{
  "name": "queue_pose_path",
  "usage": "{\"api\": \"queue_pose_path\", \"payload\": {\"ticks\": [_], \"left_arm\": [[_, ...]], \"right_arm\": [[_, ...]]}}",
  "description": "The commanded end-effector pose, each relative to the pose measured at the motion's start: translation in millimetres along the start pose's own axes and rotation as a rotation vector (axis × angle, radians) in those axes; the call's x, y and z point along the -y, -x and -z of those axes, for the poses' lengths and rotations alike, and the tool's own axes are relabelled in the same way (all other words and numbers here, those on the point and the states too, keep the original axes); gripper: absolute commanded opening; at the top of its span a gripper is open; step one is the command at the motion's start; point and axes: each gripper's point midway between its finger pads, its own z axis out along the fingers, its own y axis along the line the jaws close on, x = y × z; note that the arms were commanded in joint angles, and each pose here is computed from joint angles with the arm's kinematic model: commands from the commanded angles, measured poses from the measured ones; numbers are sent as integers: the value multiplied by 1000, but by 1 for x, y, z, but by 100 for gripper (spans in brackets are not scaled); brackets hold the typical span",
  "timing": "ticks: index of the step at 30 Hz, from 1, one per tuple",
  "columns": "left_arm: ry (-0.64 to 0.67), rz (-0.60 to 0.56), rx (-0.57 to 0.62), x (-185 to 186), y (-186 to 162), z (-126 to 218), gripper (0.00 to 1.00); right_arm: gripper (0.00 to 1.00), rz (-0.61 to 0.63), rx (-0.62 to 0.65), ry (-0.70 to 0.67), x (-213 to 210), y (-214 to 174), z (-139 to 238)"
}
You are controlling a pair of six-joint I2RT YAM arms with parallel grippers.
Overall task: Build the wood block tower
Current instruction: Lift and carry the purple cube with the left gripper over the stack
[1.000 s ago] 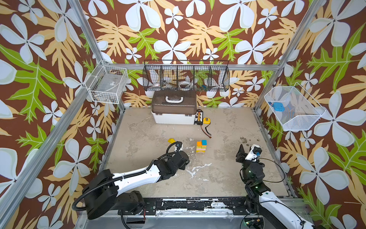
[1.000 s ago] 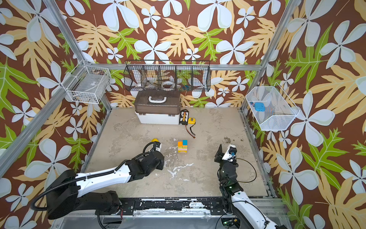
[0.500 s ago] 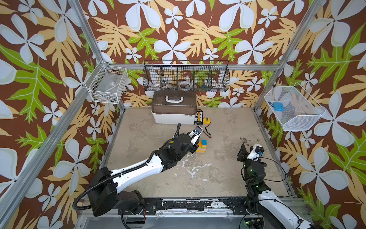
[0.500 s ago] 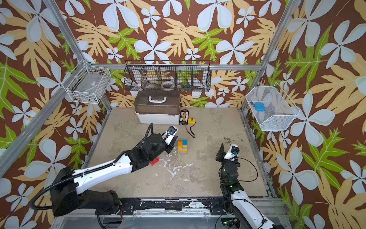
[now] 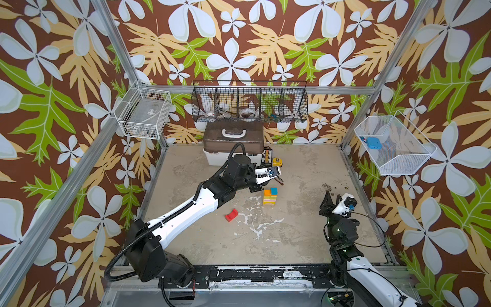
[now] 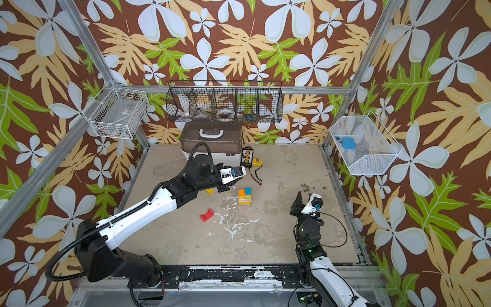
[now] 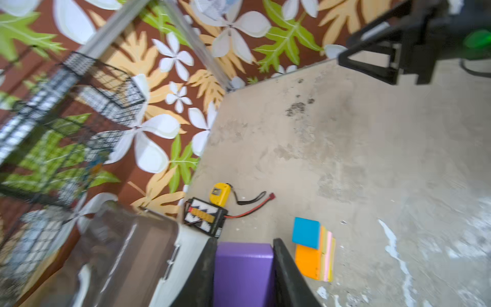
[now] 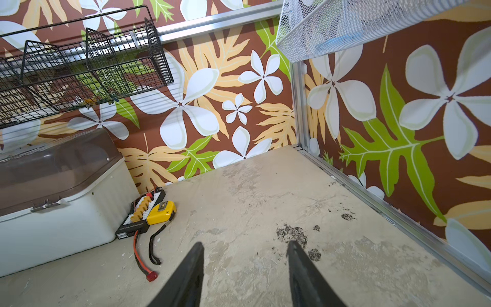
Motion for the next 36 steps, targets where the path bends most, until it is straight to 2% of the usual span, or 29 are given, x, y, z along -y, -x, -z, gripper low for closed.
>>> {"api": "queue_pose_path", "payload": {"ticks": [1, 13, 20, 29, 32, 33, 35, 36], "left_arm": [[-162, -9, -23, 28, -14, -4, 0], [-375, 46, -128, 45, -46, -22, 0], [-404, 104, -192, 43, -62, -33, 0], [-445, 122, -216, 50, -70, -40, 0], [-453, 137, -212, 51, -70, -41, 0], [-448, 141, -208, 50, -69, -42, 0], [-442, 147, -201, 51, -69, -43, 0], [-440, 149, -193, 51, -68, -43, 0]], "right_arm": [[50, 3, 19, 29, -2, -1, 5], [52, -29, 74, 36, 4, 2, 16], [52, -29, 73, 38, 4, 2, 16], [51, -26, 70, 41, 3, 1, 16], [58, -34, 50, 54, -1, 0, 14], [58, -59, 24, 58, -4, 3, 11], [61, -194, -73, 75, -19, 17, 3], [63, -256, -133, 136, -38, 31, 2]]}}
